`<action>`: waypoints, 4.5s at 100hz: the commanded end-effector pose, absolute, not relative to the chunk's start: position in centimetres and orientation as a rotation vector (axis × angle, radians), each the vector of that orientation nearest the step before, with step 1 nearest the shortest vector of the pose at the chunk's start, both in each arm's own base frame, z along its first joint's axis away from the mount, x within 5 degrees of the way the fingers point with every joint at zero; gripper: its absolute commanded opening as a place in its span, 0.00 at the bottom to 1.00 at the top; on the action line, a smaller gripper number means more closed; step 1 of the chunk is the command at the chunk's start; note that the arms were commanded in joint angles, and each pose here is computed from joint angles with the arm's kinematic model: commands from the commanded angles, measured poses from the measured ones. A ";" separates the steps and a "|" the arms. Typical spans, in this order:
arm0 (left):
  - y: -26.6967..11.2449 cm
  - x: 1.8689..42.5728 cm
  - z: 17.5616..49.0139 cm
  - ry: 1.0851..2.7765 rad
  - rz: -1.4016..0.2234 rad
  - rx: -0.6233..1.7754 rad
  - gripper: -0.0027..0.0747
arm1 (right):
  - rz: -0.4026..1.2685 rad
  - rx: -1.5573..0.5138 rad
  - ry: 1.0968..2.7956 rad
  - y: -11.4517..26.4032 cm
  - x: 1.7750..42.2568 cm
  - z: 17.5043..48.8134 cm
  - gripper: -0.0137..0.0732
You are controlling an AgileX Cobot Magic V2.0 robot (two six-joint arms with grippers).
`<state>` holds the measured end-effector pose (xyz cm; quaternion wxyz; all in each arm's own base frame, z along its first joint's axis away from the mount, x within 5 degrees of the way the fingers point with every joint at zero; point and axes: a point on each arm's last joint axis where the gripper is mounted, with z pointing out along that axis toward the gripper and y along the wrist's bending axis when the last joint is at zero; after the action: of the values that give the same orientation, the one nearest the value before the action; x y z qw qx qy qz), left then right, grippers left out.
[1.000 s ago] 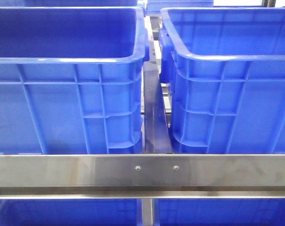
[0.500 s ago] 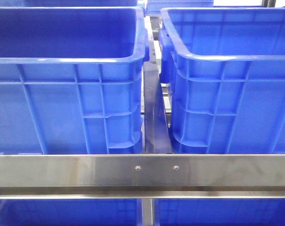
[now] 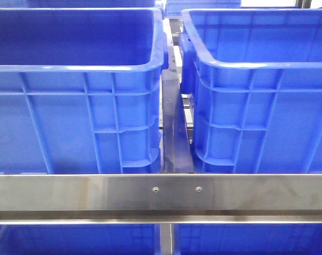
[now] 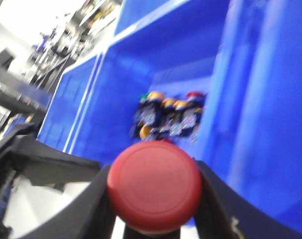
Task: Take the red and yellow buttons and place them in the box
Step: 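Carry the red button with the right gripper over the empty crate, then lower the red button into the crate and open the right gripper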
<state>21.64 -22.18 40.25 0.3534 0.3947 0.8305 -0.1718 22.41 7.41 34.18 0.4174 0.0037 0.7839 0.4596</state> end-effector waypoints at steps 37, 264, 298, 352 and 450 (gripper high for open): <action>-11.5 21.1 41.8 2.063 -0.366 0.537 0.63 | 1.161 0.067 1.867 5.8 22.6 36.1 0.37; -1.5 9.0 35.6 1.895 -0.169 0.095 0.01 | 0.105 -0.003 1.996 2.2 44.1 26.1 0.37; -1.5 9.0 35.6 1.895 -0.169 0.095 0.01 | 0.128 -0.017 2.023 2.4 44.4 24.9 0.37; -1.5 9.0 35.6 1.895 -0.169 0.095 0.01 | 0.162 -0.033 2.036 2.7 44.4 24.5 0.47; -1.5 9.0 35.6 1.895 -0.169 0.095 0.01 | 0.147 -0.032 1.841 2.2 35.9 33.8 0.82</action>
<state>8.73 -1.57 34.27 0.5400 0.0492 0.8375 -0.0672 38.51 2.34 29.89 0.5609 -0.0119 0.8254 0.0630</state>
